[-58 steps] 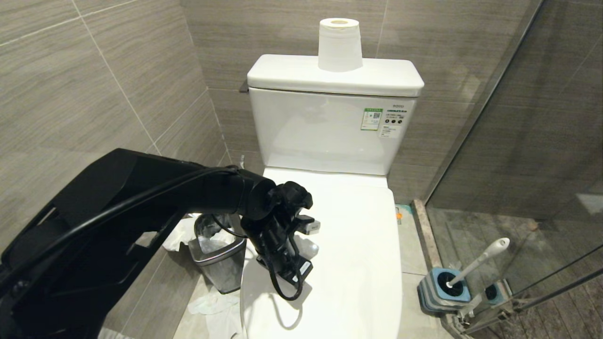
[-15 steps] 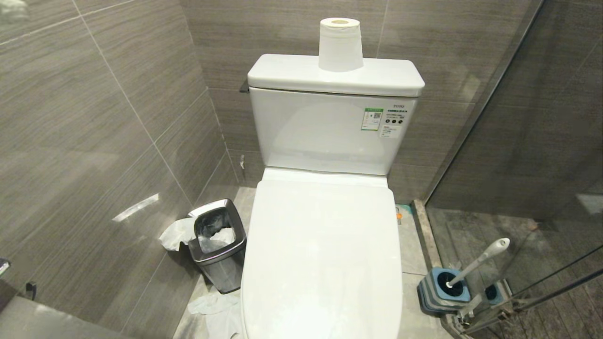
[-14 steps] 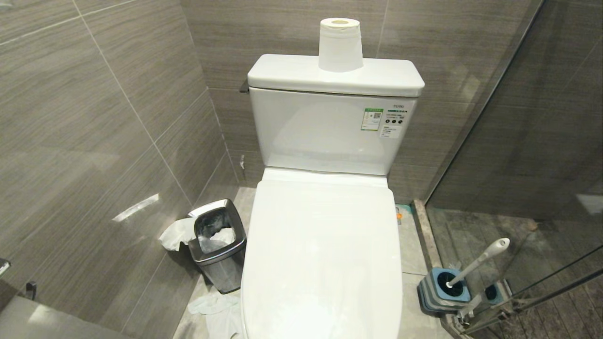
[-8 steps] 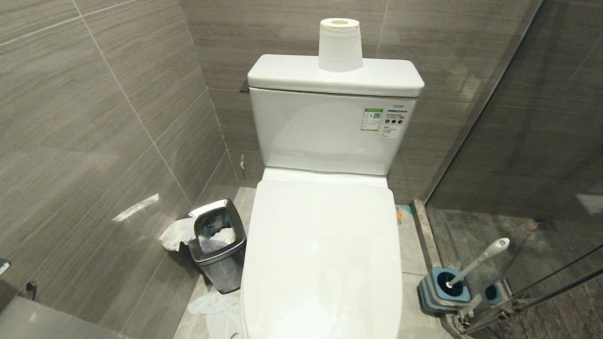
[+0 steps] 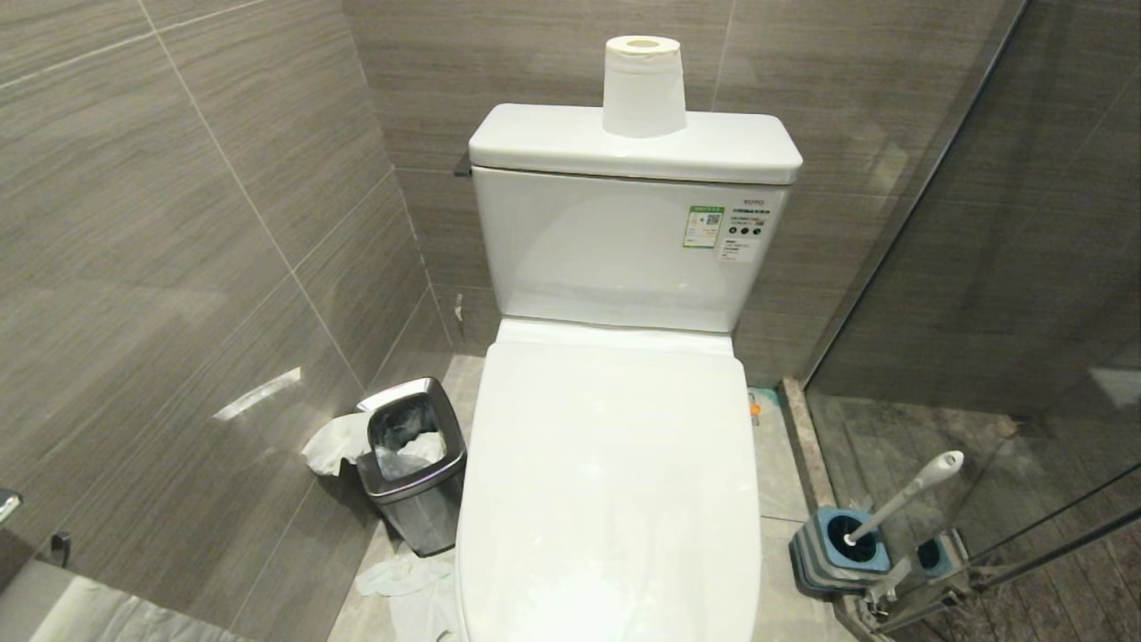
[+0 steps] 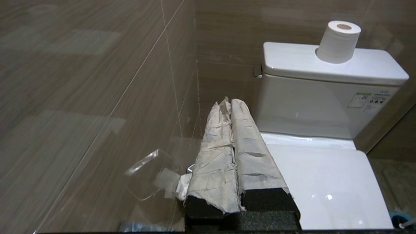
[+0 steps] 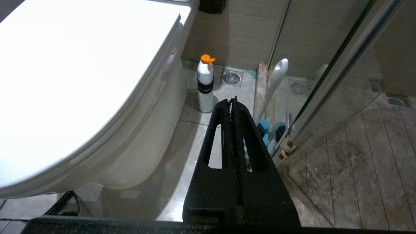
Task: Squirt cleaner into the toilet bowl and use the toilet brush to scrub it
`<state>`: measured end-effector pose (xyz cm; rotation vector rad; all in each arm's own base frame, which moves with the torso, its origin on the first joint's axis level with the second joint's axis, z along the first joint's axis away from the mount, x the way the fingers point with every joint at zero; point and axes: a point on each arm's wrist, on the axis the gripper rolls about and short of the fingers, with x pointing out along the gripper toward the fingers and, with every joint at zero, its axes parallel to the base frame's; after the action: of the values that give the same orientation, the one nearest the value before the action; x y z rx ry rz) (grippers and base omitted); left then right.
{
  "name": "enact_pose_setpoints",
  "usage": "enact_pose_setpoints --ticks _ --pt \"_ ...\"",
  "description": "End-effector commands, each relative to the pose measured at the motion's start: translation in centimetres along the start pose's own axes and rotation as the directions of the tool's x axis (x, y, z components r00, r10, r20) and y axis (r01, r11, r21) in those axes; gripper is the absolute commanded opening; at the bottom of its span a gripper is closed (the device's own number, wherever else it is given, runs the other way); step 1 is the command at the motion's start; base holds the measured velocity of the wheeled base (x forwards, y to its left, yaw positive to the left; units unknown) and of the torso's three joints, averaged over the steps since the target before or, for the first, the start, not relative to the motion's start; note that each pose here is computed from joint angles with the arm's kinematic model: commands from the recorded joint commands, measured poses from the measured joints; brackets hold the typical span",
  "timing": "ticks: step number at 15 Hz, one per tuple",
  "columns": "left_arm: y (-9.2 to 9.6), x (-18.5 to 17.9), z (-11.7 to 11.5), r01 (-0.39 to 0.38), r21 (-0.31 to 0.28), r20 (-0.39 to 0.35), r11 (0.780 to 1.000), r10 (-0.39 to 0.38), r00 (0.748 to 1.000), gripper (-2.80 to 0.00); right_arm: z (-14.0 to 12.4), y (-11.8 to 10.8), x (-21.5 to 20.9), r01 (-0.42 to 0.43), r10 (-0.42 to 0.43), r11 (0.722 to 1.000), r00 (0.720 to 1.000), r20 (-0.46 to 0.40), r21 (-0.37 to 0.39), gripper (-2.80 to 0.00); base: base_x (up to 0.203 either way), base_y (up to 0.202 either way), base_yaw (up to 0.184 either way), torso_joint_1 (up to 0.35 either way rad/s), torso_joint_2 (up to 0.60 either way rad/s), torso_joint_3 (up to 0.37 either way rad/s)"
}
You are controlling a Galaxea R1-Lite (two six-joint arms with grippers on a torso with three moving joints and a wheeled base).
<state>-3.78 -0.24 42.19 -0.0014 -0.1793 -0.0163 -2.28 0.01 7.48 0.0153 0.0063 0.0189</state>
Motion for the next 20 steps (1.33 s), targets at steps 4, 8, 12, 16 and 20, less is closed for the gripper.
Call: enact_pose_setpoints --ticks 4,8,12,16,20 --pt "-0.9 -6.3 -3.2 -0.052 0.044 0.021 0.998 0.051 0.998 -2.8 0.0 0.0 0.0 -0.001 0.001 1.0 1.0 0.0 0.0 -2.8 0.0 0.0 0.0 0.0 0.0 0.0" --pt "-1.3 -9.5 -6.8 -0.039 0.124 0.012 0.992 0.038 0.999 -2.8 0.0 0.0 0.0 -0.001 0.001 1.0 1.0 0.0 0.0 -2.8 0.0 0.0 0.0 0.0 0.0 0.0" --pt "-0.8 -12.1 -9.8 -0.039 0.184 0.026 0.982 0.035 0.999 -2.8 0.0 0.0 0.0 -0.001 0.001 1.0 1.0 -0.001 0.0 -2.8 0.0 0.0 0.0 0.0 0.0 0.0" --pt "-0.3 -14.6 -12.7 -0.036 0.249 0.053 0.968 0.024 0.998 -2.8 0.0 0.0 0.0 -0.001 0.001 1.0 1.0 0.001 0.0 -2.8 0.0 0.0 0.0 0.0 0.0 0.0" --pt "0.0 -15.6 -15.1 -0.064 0.248 0.06 0.967 0.051 0.997 -2.8 0.0 0.0 0.0 -0.001 0.001 1.0 1.0 0.0 0.0 -2.8 0.0 0.0 0.0 0.0 0.0 0.0"
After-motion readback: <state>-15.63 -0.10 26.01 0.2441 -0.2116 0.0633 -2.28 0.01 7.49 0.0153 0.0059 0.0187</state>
